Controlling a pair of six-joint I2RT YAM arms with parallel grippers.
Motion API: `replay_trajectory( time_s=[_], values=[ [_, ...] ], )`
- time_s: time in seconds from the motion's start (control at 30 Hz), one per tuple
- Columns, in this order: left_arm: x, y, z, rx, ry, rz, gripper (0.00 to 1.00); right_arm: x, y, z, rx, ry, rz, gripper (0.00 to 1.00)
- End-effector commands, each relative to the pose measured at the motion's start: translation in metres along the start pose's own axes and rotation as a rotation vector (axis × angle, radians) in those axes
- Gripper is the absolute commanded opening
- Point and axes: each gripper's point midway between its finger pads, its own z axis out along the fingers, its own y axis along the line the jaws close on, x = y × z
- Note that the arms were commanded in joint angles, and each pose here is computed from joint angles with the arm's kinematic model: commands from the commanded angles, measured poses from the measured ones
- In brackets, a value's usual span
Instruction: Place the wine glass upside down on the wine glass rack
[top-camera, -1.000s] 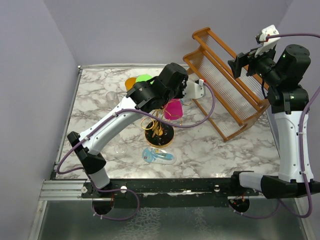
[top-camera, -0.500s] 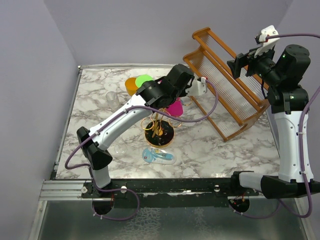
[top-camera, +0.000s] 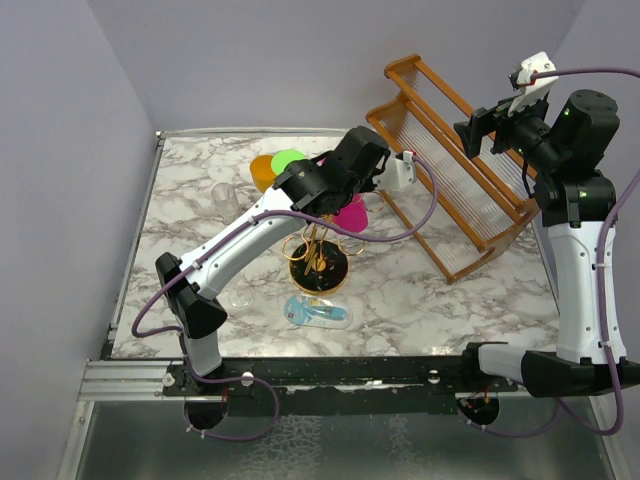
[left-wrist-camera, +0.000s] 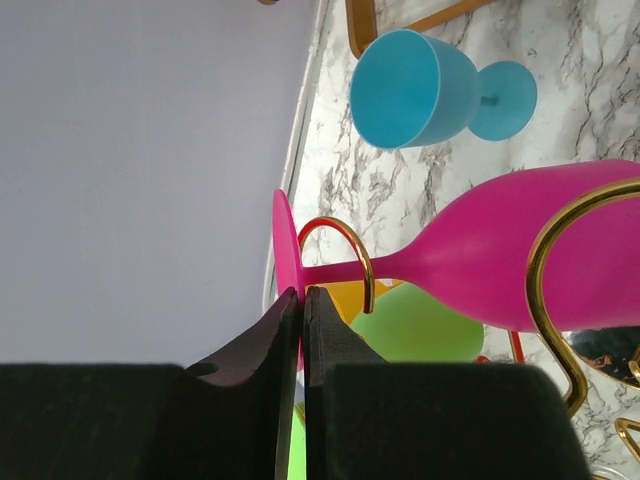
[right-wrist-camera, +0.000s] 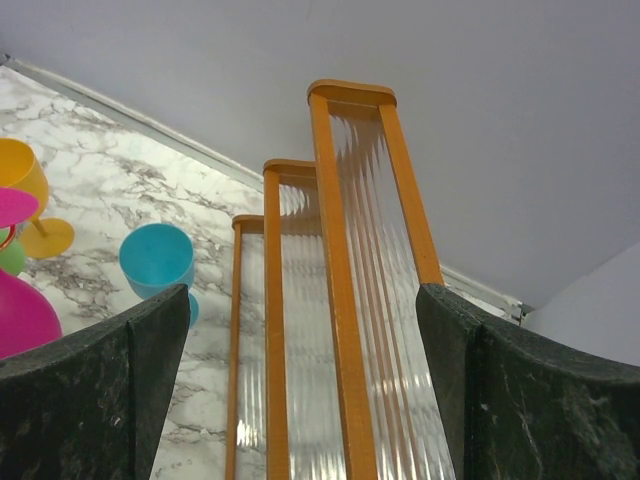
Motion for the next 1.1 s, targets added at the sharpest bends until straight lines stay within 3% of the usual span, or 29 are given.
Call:
replay_trajectory(
  time_s=[0.0,0.2,0.47,1.07],
  values=[
    [-0.013,-0.006,-0.004,0.048,-0.056,-0.046,0.09,-0.007,0.002,-0.002,-0.012,-0.033,-0.004,0.94],
    [-0.016,-0.011,-0.005,0.073,-0.078,-0.079,0.28,-0.007,0.001,-0.002,-0.012,-0.033,-0.006,0.94],
    [-0.024,-0.009,-0.011,0.082,-0.118,-0.115,0.34,-0.006,0.002,-0.002,-0.016,-0.032,-0.009,0.94],
    [-0.045,-0.01,-0.056,0.196,-0.287,-0.174,0.59,-0.006,0.01,0.004,-0.086,-0.019,-0.029,0.91]
  ],
)
